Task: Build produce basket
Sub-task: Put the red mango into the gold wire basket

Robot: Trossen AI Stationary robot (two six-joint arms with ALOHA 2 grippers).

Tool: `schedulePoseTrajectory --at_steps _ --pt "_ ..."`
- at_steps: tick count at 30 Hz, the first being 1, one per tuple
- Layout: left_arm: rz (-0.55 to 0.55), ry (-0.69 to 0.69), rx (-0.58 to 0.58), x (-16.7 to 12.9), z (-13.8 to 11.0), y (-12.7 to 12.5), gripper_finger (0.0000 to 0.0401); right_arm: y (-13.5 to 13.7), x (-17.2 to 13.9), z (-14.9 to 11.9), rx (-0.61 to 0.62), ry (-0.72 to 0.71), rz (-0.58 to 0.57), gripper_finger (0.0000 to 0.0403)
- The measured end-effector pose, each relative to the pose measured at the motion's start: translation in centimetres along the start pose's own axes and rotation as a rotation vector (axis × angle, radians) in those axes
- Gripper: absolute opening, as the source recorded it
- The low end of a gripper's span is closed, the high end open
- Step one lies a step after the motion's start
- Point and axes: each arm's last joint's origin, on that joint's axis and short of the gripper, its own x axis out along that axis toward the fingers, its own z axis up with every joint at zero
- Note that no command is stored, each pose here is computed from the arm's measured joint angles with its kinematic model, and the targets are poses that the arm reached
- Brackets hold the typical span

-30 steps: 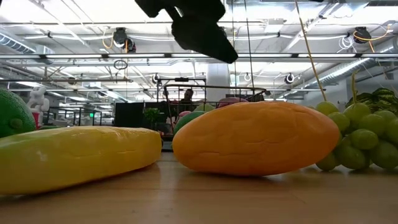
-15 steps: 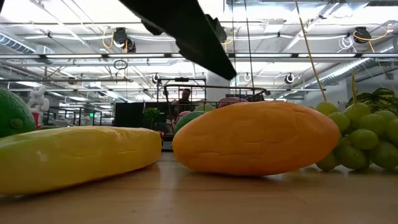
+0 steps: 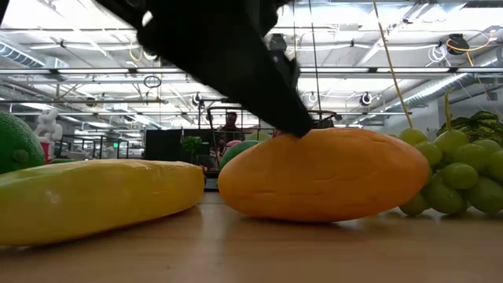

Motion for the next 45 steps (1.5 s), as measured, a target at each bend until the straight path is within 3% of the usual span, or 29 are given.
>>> schedulePoseTrajectory --at_steps 13,24,35,45 --pt "0.045 -0.005 -0.006 0.1 0.0 0.2 0.0317 0.0 0.0 0.0 0.021 0.007 0.000 0.0235" --pt "-0.022 0.047 0.013 0.1 -0.5 0.3 0.0325 0.0 0.0 -0.1 0.032 0.020 0.020 0.0235" --pt "-0.065 0.111 -0.008 -0.1 -1.0 0.2 0.0284 0.1 0.0 0.1 0.022 -0.012 0.011 0.0235" --pt "-0.006 0.141 -0.078 -0.2 -1.2 1.4 0.0272 0.1 0.0 0.1 0.006 -0.018 0.004 0.0235"
